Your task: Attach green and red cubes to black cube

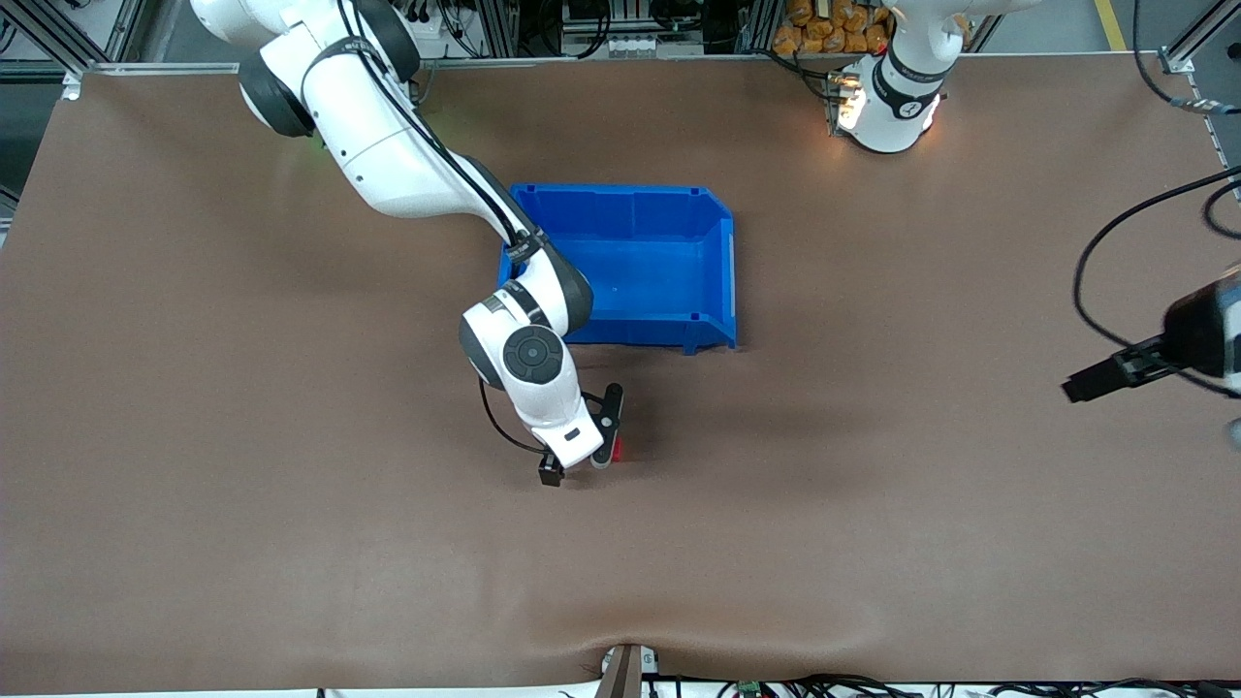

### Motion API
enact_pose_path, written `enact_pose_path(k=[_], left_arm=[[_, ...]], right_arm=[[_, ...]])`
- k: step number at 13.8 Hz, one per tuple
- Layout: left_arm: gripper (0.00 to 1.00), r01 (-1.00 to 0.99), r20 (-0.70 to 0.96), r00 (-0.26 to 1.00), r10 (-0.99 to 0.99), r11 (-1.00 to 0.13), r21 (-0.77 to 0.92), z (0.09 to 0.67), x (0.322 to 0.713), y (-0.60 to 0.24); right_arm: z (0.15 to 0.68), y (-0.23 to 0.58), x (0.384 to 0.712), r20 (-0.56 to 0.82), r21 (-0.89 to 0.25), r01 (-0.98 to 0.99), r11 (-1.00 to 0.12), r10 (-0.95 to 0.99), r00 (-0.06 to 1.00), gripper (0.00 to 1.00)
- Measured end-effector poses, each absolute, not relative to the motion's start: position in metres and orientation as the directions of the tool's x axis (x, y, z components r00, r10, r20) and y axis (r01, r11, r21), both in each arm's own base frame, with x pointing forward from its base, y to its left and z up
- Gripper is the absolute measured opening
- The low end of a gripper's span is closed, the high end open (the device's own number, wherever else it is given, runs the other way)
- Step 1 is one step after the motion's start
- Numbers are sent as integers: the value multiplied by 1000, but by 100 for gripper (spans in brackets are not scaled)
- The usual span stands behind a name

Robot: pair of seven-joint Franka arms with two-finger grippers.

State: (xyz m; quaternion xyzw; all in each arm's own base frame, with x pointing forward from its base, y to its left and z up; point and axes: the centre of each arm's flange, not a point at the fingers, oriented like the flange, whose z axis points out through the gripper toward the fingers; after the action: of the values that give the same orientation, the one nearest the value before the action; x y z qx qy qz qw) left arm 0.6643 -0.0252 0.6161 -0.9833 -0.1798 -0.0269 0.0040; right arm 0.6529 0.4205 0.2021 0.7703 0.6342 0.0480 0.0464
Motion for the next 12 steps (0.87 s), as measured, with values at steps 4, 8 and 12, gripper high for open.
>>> enact_pose_path(k=[4,8,12], left_arm=[[100,282,-52,958,282,-959,0,637,632,-38],[100,273,-76,959,273,-962,-8,644,618,-28],[100,196,-42,980,195,-981,6,630,615,-16]], right_arm=[[229,405,655,-27,98,955,-280,959,284,100],[293,369,664,-63,85,875,-476,874,481,100],[358,253,704,12,9,724,-690,724,690,100]])
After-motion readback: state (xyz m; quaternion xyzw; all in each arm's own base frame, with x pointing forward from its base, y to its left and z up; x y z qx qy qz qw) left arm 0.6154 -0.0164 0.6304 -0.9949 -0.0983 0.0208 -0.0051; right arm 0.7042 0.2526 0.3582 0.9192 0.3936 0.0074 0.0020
